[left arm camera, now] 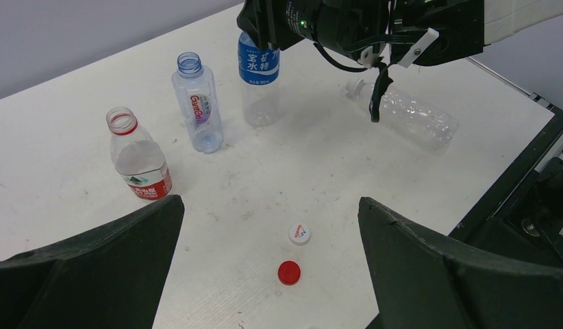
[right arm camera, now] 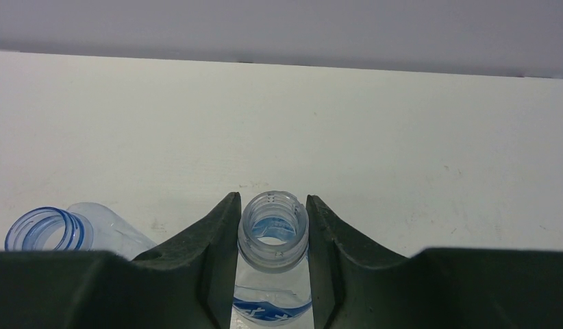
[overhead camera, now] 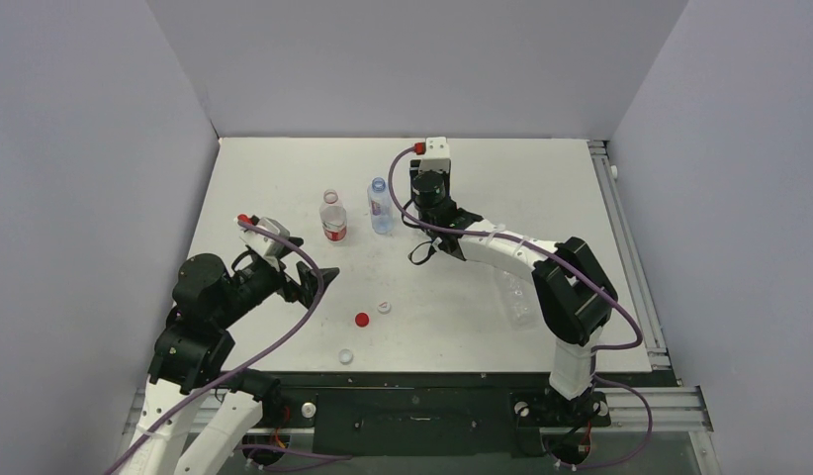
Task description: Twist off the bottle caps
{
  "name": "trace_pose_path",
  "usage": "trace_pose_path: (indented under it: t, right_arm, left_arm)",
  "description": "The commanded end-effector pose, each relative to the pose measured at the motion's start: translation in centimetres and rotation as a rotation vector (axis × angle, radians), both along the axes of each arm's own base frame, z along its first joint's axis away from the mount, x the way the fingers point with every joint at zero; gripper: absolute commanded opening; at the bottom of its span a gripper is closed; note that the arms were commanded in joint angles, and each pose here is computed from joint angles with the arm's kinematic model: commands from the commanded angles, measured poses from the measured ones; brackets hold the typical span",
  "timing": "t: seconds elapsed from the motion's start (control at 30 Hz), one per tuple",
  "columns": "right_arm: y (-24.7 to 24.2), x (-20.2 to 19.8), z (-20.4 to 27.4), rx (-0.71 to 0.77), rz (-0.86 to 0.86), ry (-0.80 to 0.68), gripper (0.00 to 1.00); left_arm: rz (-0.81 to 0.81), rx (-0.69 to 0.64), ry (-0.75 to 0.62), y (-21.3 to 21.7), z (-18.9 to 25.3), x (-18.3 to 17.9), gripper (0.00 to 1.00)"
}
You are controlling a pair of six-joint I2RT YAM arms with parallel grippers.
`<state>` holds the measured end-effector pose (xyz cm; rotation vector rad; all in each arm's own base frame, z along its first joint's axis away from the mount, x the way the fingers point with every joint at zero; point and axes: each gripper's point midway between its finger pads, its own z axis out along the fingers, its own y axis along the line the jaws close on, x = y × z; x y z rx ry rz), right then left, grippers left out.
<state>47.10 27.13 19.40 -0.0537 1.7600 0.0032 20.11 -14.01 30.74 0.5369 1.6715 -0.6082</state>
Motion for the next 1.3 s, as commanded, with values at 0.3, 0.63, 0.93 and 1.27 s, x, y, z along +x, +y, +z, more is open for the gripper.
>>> trace_pose_path:
  t: [0.3,0.63,0.93,1.27]
  right_arm:
    - [0.3,-0.3,1.4,0.032,0.006,-0.006,0.66]
    - [-0.4,-1.0,4.1,0.030,0.012,-0.029,0.80]
    - [-2.8,-3.7,7.4,0.065,0.012,-0.036,0.82]
    - [-14.3,-8.4,3.5,0.138,-0.248,0.256,0.83]
  left_arm:
    - [0.008,-0.015,-0.085,0.3,2.8,-0.4,0.96]
    - [0.004,-0.023,-0.101,0.4,3.3,-0.7,0.97]
    - [0.008,-0.029,-0.118,0.5,4.1,-0.9,0.97]
    - [-0.002,-0.058,-0.098,0.2,5.7,-1.1,0.97]
